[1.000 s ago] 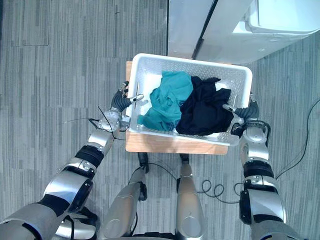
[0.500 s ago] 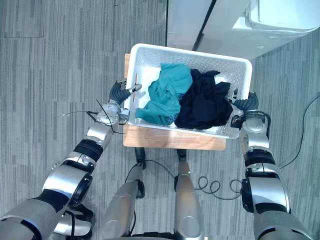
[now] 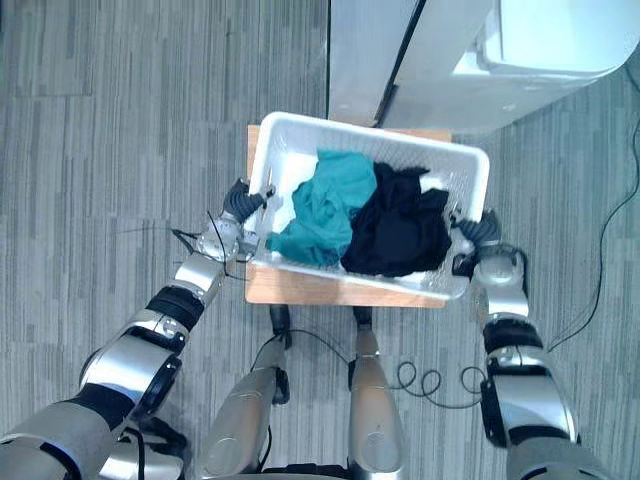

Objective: Pick up the laundry basket with both hands and put the clothes into the washing machine.

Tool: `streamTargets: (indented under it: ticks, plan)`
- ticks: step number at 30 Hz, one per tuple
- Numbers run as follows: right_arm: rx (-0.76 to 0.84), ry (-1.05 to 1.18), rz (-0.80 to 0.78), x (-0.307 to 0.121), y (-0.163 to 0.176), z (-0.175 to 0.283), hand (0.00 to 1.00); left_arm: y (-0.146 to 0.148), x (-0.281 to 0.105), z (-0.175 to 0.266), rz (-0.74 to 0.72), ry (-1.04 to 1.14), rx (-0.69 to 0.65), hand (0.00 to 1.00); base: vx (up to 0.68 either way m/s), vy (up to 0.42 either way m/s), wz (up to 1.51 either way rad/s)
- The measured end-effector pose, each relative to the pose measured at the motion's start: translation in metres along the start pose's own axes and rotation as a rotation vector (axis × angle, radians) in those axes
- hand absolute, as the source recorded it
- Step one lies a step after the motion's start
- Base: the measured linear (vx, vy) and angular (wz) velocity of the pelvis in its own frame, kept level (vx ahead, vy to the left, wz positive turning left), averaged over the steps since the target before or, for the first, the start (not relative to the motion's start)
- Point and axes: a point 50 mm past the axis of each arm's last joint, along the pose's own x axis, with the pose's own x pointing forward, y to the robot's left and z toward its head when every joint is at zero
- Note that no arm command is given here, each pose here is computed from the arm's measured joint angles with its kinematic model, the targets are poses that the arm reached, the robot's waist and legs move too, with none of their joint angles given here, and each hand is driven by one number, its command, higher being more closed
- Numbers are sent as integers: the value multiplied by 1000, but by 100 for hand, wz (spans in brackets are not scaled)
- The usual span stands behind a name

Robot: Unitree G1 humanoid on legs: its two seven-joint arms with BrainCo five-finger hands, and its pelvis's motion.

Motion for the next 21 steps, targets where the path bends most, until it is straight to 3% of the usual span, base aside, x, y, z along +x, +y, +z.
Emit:
streamTargets:
  ticks: [9, 21]
  plan:
    - [124, 286, -20, -76, -9, -111, 100, -30, -55, -65, -177, 124, -80, 100, 67, -12, 2]
    - [126, 480, -22, -137, -12, -168, 100, -55, -147, -139, -197, 387, -340, 100, 33, -15, 14]
